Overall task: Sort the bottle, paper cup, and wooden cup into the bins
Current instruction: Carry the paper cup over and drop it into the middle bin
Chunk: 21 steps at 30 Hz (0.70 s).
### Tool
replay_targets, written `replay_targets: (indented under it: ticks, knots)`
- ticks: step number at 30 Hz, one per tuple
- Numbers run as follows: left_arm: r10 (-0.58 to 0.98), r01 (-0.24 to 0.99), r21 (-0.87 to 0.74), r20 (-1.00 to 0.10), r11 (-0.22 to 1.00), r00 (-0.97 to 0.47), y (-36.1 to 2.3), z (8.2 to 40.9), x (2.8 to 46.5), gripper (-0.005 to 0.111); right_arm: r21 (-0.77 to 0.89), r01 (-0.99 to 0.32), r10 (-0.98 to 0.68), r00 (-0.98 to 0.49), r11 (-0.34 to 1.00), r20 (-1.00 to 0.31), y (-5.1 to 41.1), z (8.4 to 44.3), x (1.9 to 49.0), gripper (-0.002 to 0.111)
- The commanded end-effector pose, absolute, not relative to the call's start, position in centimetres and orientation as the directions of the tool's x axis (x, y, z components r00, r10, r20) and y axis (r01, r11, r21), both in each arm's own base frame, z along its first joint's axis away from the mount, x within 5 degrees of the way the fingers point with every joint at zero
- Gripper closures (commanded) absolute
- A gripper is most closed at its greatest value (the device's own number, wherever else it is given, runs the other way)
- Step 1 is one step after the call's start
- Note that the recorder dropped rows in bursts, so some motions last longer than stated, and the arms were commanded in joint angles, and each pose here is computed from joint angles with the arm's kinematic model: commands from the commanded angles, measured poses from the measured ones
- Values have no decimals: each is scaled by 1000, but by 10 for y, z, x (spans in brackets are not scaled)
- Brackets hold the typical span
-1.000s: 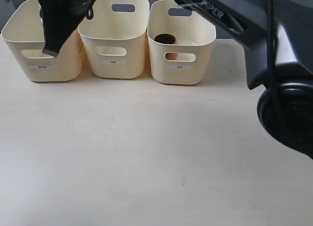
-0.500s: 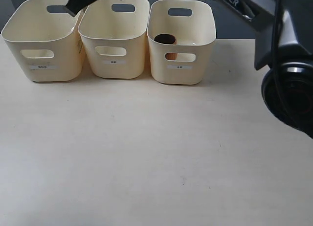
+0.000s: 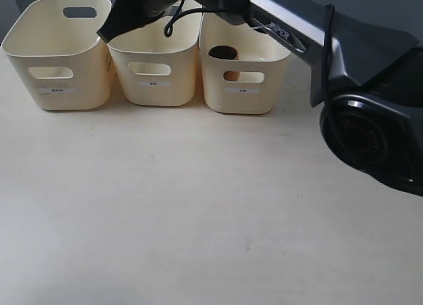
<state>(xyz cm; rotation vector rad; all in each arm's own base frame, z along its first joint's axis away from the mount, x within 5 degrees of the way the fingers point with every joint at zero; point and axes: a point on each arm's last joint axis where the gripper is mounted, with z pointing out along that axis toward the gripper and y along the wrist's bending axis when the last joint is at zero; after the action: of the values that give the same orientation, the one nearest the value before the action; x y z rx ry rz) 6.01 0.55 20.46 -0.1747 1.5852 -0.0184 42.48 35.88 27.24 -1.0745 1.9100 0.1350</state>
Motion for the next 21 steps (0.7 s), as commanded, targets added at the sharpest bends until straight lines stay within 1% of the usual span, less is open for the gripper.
replay_targets:
  ticks: [1,6,7,8,10,12,13,14,17,21]
  knots:
    - [-144,-95,-144,-990,985,1,5,205,60,107,-320,-700,-612,-210,638,-762,358,265,431,108]
    - [-199,-90,-198,-980,976,-2,5,205,60,107,-352,-645,-607,-222,679,-763,354,266,437,108]
    - [-190,-91,-189,-982,978,-3,5,205,60,107,-352,-645,-607,-222,679,-763,354,266,437,108]
    - [-165,-93,-163,-986,982,-6,5,205,60,107,-346,-646,-603,-225,680,-765,354,266,436,105]
    - [-160,-93,-159,-987,983,-6,5,205,60,107,-346,-646,-602,-223,680,-766,354,266,436,89]
    - [-161,-92,-160,-987,983,-13,5,204,60,107,-344,-646,-601,-225,682,-767,354,266,436,64]
    - [-161,-92,-160,-987,983,-13,5,204,60,107,-330,-641,-587,-237,693,-774,354,266,436,50]
    - [-161,-92,-160,-987,983,-13,5,204,60,107,-320,-635,-576,-244,703,-780,354,266,437,43]
    - [-161,-92,-160,-987,983,-13,5,204,60,107,-329,-632,-581,-240,702,-778,353,266,437,46]
    - [-161,-92,-160,-987,983,-13,5,204,60,107,-329,-632,-582,-241,702,-777,353,266,437,46]
